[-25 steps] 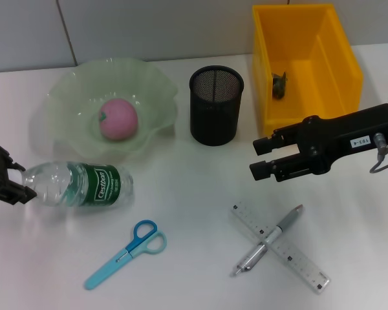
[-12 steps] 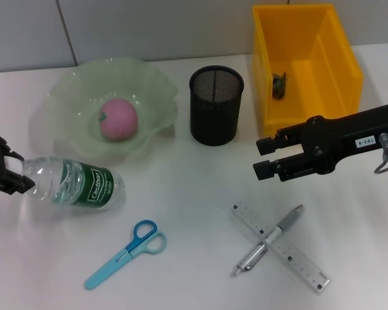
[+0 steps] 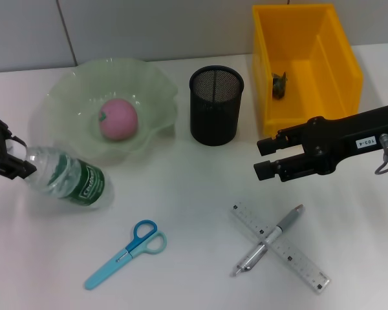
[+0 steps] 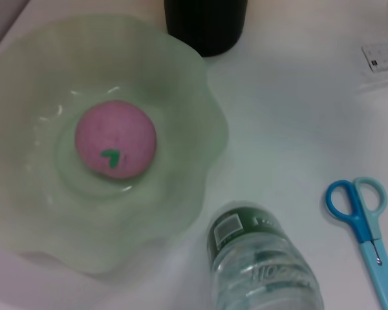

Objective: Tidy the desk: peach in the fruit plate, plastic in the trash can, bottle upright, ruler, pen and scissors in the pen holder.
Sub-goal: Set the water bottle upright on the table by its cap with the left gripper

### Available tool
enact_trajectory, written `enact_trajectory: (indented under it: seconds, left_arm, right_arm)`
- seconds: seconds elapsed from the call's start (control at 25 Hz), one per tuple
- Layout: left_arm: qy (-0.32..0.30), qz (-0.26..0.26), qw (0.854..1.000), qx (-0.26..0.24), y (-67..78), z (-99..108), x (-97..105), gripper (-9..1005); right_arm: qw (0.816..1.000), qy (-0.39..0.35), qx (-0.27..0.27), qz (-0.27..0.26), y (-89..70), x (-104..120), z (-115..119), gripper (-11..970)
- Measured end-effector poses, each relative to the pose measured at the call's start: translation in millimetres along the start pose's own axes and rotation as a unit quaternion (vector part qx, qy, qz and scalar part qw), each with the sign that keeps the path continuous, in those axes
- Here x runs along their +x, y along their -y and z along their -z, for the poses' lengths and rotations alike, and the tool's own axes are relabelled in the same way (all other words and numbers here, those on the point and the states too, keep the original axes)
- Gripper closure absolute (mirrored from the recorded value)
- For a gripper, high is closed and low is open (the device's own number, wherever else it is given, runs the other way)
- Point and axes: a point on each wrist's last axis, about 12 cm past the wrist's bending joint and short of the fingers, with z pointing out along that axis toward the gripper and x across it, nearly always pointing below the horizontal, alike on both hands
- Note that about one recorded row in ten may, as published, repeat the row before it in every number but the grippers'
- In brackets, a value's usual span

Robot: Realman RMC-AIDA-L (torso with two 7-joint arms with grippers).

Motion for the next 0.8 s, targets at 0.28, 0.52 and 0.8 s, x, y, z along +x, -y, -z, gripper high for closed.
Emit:
enact_trajectory:
  seconds: [0.28, 0.52, 0.8]
  left_arm:
    - [0.003, -0.007, 1.000, -0.015, -1.6, 7, -6, 563]
    - [0.007, -0.010, 1.000, -0.023, -2.6, 10, -8, 564]
    - [0.012, -0.008, 0.999, -0.031, -4.1, 12, -10, 564]
  right_arm:
    - [1.000, 0.003, 0.003, -0.001, 0.7, 0, 2, 300]
    - [1.000, 0.003, 0.004, 0.000, 1.1, -1, 3, 300]
    - [1.000, 0.002, 0.005, 0.001, 1.3, -1, 4, 300]
